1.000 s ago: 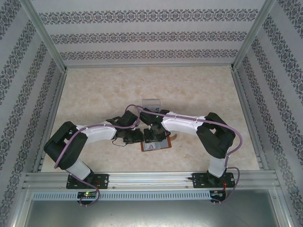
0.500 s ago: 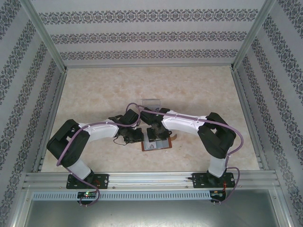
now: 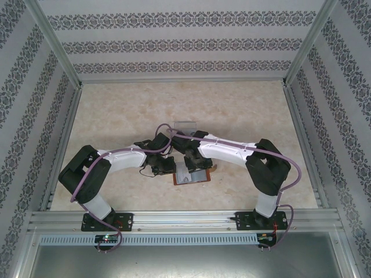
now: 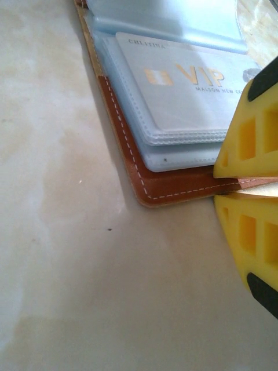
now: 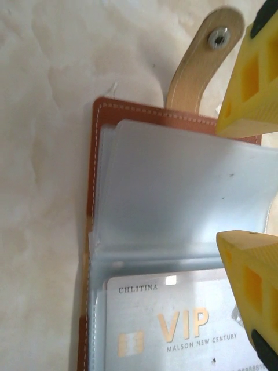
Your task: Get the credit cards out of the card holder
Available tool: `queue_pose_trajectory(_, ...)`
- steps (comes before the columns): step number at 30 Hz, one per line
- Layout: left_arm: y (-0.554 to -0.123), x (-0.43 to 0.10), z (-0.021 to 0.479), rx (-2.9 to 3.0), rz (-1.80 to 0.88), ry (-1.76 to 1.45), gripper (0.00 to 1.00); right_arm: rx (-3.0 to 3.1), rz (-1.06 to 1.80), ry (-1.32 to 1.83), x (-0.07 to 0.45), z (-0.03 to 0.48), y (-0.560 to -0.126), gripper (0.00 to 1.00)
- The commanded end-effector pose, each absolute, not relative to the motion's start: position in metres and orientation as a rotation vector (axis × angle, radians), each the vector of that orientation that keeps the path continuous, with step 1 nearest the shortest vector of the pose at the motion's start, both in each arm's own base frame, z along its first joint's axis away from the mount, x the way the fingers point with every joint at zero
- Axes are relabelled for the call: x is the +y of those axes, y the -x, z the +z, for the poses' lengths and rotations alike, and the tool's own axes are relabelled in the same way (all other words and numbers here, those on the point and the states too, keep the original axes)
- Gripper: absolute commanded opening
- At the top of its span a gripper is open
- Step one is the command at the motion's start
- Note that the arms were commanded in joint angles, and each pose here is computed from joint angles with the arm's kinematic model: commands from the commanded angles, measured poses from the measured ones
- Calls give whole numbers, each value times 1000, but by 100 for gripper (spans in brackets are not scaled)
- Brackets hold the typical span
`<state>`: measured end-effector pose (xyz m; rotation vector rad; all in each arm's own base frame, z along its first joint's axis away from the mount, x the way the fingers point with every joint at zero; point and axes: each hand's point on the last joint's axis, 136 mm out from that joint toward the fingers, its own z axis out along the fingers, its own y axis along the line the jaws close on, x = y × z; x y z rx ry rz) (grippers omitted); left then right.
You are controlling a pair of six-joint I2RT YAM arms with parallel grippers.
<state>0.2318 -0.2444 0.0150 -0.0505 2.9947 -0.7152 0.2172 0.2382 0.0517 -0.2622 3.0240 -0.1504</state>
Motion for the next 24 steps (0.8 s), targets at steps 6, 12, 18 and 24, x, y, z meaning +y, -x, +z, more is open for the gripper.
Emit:
queue_pose_trajectory(6,-223,-229,8,3013,-571,24,16,2990,-40,184,228,70,-222,47)
queue_pose_trajectory(12,-234,-242,34,2925,-677,48,21,2981,485,93,269,75,-220,44)
queue_pose_trajectory(18,-235,-254,47,2906,-708,27,25,3015,598,73,280,62,-219,42)
queue_pose_trajectory(24,-230,-262,37,2950,-656,-12,27,3059,387,38,251,38,-219,41)
